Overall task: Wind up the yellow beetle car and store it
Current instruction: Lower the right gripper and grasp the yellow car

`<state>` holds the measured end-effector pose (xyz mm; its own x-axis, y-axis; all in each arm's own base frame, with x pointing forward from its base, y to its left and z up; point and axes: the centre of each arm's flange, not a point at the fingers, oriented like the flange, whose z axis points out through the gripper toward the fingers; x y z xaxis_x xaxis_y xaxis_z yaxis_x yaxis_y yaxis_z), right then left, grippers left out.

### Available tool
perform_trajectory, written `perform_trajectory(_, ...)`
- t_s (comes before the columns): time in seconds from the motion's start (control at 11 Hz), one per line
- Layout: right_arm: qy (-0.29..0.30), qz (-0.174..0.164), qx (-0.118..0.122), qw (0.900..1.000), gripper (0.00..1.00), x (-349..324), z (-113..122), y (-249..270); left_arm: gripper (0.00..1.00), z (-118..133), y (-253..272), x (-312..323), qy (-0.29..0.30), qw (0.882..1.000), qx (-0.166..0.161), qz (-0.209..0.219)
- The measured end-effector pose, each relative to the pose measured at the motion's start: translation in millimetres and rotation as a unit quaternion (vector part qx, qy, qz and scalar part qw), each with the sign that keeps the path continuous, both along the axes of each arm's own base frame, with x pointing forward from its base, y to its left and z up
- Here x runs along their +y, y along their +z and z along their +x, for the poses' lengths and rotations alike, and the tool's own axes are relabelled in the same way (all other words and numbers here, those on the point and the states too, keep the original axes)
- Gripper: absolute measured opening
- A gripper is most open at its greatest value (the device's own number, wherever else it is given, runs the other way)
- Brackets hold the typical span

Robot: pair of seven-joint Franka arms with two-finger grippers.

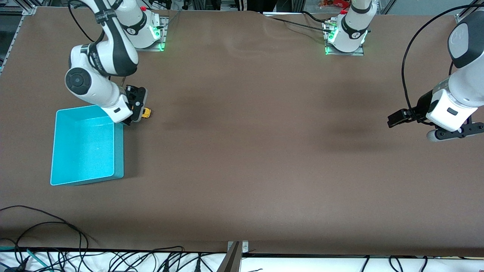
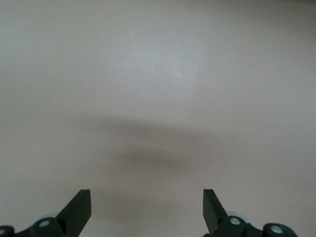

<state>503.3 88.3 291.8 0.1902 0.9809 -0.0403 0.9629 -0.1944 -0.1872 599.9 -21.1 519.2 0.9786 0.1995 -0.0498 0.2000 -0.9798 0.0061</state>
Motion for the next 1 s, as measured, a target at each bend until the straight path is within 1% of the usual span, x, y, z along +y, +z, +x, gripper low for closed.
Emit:
perform_trajectory(0.18, 0.010, 0.007, 0.010, 1.000, 1.00, -28.8, 2.2, -24.0, 1.00, 0.1, -0.8, 0.2, 0.000, 1.000, 0.001, 0.000)
perform_trajectory(0.36, 0.012, 0.009, 0.032, 0.999, 1.00, -43.4, -1.3, -49.6, 1.00, 0.3, -1.6, 0.1, 0.000, 1.000, 0.001, 0.000)
perform_trajectory(0.45, 0.011, 0.010, 0.036, 0.999, 1.00, -48.4, -4.4, -63.3, 1.00, 0.3, -1.7, -0.2, -0.001, 1.000, 0.001, 0.000)
perform_trajectory(0.72, 0.010, 0.010, 0.030, 0.999, 1.00, -51.1, -22.4, -97.5, 1.00, 0.3, -1.8, -0.3, -0.001, 1.000, 0.002, 0.000)
perform_trajectory(0.82, 0.010, 0.010, 0.031, 0.999, 1.00, -51.5, -28.8, -106.0, 1.00, 0.3, -1.7, -0.3, -0.001, 1.000, 0.002, 0.000)
perform_trajectory(1.0, 0.002, 0.012, 0.036, 0.999, 1.00, -54.2, -33.5, -114.1, 1.00, 0.4, -1.9, -0.3, -0.001, 1.000, 0.002, 0.000)
